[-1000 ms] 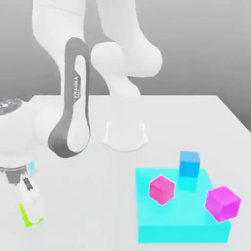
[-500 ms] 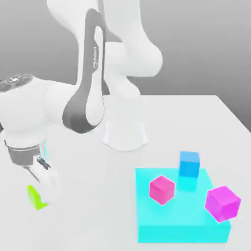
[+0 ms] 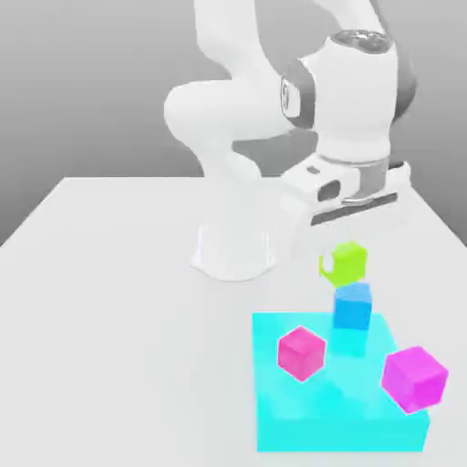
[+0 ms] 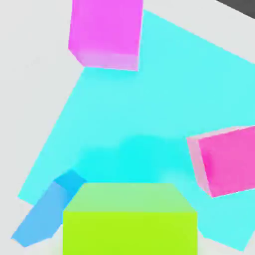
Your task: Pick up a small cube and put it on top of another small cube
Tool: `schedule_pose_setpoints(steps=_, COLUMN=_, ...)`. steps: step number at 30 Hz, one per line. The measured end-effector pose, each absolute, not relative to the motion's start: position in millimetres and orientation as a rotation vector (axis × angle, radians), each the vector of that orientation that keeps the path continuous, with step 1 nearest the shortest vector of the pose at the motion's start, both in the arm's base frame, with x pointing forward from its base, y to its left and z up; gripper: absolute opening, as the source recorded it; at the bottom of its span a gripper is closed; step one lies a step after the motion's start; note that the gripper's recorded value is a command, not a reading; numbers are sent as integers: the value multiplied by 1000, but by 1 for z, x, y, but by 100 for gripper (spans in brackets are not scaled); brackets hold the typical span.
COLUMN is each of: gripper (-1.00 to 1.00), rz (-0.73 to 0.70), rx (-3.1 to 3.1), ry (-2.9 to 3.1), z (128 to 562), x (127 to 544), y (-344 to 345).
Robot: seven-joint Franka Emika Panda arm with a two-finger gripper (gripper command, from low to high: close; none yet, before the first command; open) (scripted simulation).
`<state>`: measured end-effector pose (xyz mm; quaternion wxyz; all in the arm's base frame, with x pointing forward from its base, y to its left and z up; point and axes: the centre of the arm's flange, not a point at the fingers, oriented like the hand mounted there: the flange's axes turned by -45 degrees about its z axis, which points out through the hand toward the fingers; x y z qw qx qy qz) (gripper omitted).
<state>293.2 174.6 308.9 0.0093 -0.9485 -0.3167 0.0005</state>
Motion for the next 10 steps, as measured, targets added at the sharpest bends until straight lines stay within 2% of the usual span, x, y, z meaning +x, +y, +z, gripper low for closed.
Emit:
schedule_pose_setpoints(steps=7, gripper=-100, rz=1, rx=-2929, ry=-1138, z=251, x=275, y=188)
schedule_pose_setpoints(steps=8, gripper=100, rz=1, rx=-2928, ry=-1140, z=246, x=274, y=188)
schedule_pose_setpoints(steps=10, gripper=100, rz=1, rx=-2928, ry=-1140, z=246, x=274, y=188)
